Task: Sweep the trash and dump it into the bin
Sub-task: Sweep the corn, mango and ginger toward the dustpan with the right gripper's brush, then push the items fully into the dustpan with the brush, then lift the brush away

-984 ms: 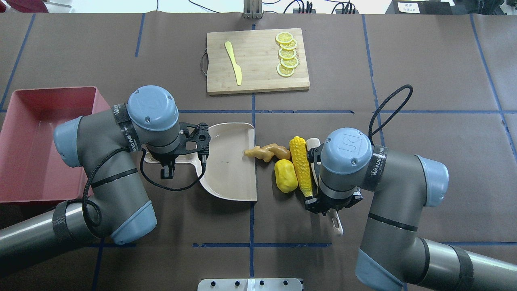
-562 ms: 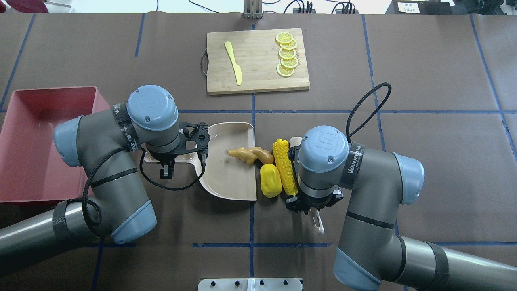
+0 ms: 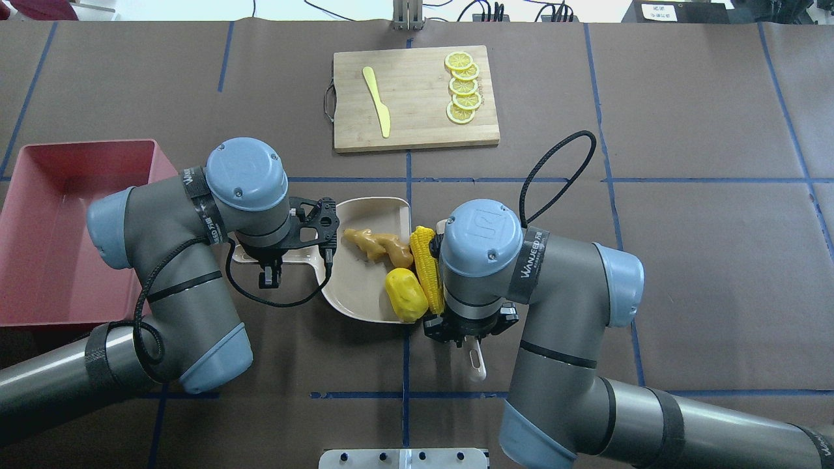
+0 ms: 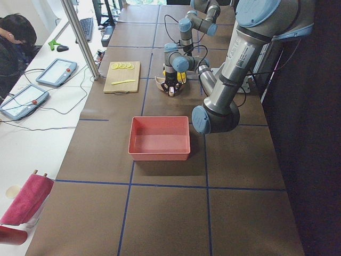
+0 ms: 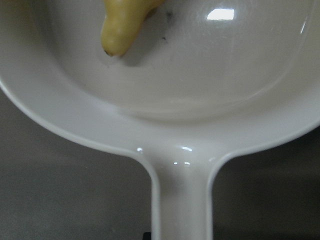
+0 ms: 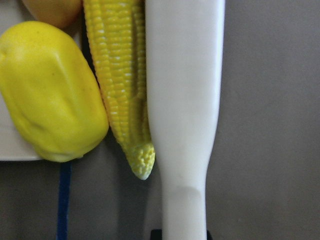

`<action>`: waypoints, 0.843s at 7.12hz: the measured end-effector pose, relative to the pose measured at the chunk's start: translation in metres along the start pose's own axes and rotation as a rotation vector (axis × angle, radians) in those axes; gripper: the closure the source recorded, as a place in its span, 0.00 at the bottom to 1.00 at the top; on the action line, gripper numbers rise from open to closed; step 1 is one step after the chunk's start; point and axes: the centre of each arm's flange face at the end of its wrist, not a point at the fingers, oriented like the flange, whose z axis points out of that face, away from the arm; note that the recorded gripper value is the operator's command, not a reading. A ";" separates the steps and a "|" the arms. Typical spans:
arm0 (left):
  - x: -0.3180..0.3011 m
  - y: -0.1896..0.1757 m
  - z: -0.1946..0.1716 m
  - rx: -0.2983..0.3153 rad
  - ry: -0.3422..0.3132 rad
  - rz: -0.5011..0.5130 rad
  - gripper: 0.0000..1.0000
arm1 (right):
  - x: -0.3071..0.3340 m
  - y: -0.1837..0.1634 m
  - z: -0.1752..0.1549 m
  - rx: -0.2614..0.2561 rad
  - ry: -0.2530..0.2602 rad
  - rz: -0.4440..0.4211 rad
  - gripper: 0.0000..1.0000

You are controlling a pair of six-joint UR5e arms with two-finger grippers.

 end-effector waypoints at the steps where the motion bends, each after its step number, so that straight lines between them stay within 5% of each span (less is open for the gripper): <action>1: 0.000 0.000 0.000 0.000 0.000 -0.001 1.00 | -0.014 -0.004 0.000 -0.001 -0.003 0.000 1.00; 6: 0.000 0.000 0.000 0.001 0.000 -0.002 1.00 | -0.054 -0.012 -0.008 0.000 -0.021 0.017 1.00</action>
